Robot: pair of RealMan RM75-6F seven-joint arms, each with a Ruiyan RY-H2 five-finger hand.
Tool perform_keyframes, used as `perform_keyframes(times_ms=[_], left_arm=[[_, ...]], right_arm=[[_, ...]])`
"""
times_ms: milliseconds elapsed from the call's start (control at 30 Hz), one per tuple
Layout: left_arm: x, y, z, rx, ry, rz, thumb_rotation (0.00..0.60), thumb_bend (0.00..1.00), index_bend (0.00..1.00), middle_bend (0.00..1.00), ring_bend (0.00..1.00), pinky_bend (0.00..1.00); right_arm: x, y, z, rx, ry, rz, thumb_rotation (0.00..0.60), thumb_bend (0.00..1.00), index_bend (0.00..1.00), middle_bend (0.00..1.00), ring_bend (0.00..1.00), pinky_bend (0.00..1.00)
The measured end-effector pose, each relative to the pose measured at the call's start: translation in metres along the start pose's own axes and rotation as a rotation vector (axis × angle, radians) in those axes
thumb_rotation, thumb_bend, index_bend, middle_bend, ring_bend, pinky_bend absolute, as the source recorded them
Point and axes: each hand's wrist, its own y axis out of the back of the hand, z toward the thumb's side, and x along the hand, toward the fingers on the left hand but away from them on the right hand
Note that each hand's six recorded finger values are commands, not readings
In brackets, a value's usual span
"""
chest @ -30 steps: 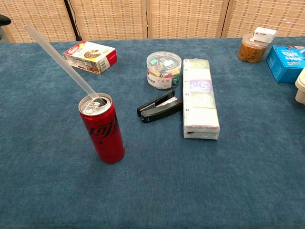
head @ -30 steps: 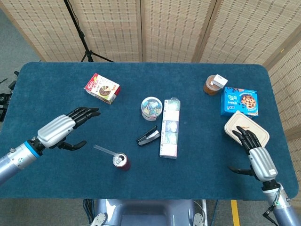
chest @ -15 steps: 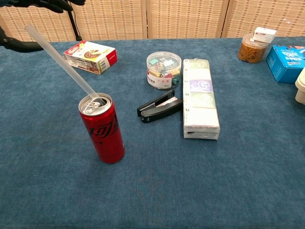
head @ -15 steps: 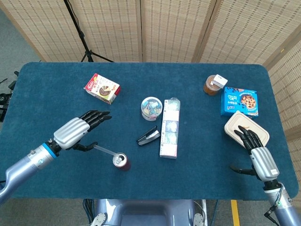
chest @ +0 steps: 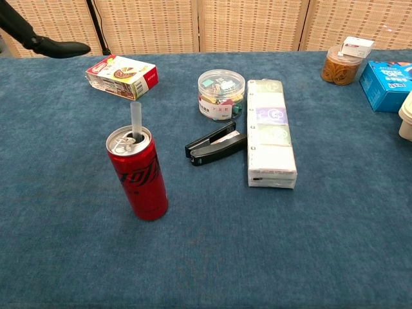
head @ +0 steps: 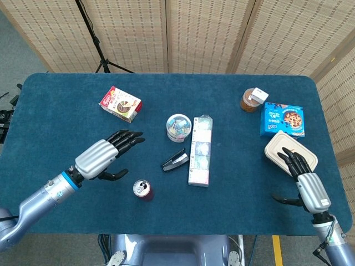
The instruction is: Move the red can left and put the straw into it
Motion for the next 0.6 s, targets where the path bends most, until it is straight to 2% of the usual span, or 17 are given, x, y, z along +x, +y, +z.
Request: perform_keyframes(times_ms=[167,300,600], left_arm=[[0.005,-0.001,0.007,-0.024,-0.012,0.004,0.600,0.37,0.00,0.00,0.00,0.00],[-0.002,0.009,0.003,-0.014,-0.005,0.038,0.600,0.37,0.00,0.00,0.00,0.00],[-0.041,0.028,-0.034,0.133,0.122,0.138,0.600,0.37,0.00,0.00,0.00,0.00]], right_arm=[[0.001,0.001,0.000,0.000,-0.001,-0.001,0.600,0.00,0.00,0.00,0.00,0.00],[0.000,0.000,-0.001,-0.001,-0.002,0.001,0.600,0.00,0.00,0.00,0.00,0.00],[0.001,-0.001,0.001,0.002,0.002,0.001,0.600,0.00,0.00,0.00,0.00,0.00]])
